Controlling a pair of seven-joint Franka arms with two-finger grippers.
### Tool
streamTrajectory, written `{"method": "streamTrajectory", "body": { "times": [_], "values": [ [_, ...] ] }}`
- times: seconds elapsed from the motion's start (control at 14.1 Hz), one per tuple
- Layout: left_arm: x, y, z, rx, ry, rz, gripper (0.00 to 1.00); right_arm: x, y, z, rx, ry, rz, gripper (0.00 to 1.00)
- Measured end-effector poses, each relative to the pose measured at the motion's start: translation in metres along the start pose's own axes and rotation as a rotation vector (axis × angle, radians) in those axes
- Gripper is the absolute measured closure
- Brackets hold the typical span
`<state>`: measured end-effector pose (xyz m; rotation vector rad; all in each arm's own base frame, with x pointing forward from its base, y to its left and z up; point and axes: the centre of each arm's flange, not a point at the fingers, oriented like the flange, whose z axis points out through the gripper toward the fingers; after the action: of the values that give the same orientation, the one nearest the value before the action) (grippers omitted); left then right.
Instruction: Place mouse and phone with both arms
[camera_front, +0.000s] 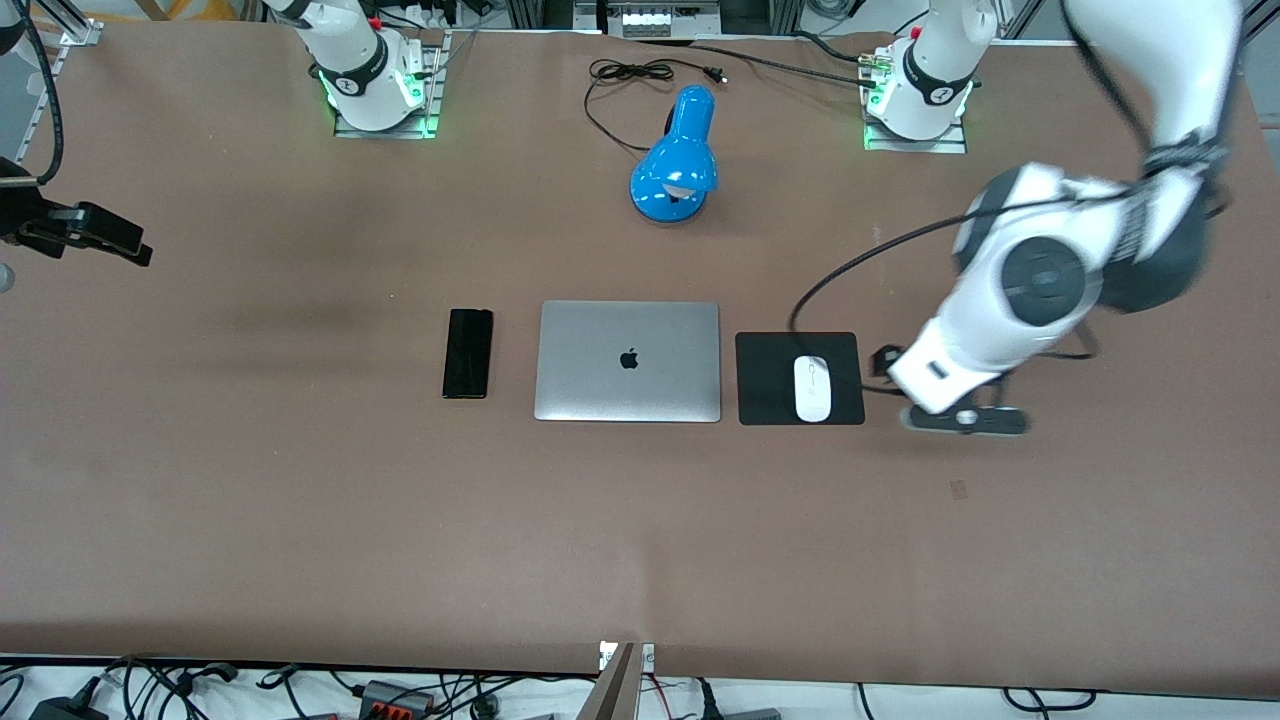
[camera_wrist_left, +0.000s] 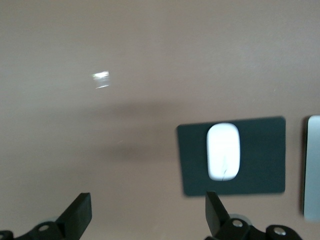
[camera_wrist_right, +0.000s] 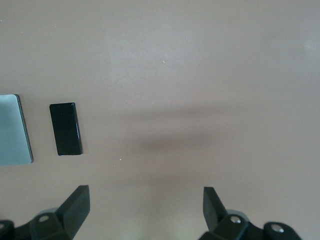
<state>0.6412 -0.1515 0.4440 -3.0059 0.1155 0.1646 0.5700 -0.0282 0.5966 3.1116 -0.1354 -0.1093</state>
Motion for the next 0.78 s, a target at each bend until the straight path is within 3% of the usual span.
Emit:
{"method": "streamTrajectory", "body": {
  "times": [0.21, 0.42, 0.64, 0.78],
  "values": [
    [-0.004, -0.056, -0.059, -0.063, -0.034, -0.065, 0.0, 0.0, -0.005, 0.0, 0.0, 0.0, 0.009, 0.0],
    [-0.015, -0.114, -0.096, -0.104, -0.007, -0.14, 0.0, 0.0, -0.004, 0.0, 0.0, -0.001, 0.013, 0.0],
    [-0.037, -0.138, -0.127, -0.171, 0.022, -0.155, 0.0, 0.0, -0.003, 0.0, 0.0, -0.001, 0.016, 0.0],
    [-0.058, -0.152, -0.131, -0.204, 0.006, -0.153, 0.0, 0.0, -0.003, 0.0, 0.0, -0.001, 0.017, 0.0]
  ]
}}
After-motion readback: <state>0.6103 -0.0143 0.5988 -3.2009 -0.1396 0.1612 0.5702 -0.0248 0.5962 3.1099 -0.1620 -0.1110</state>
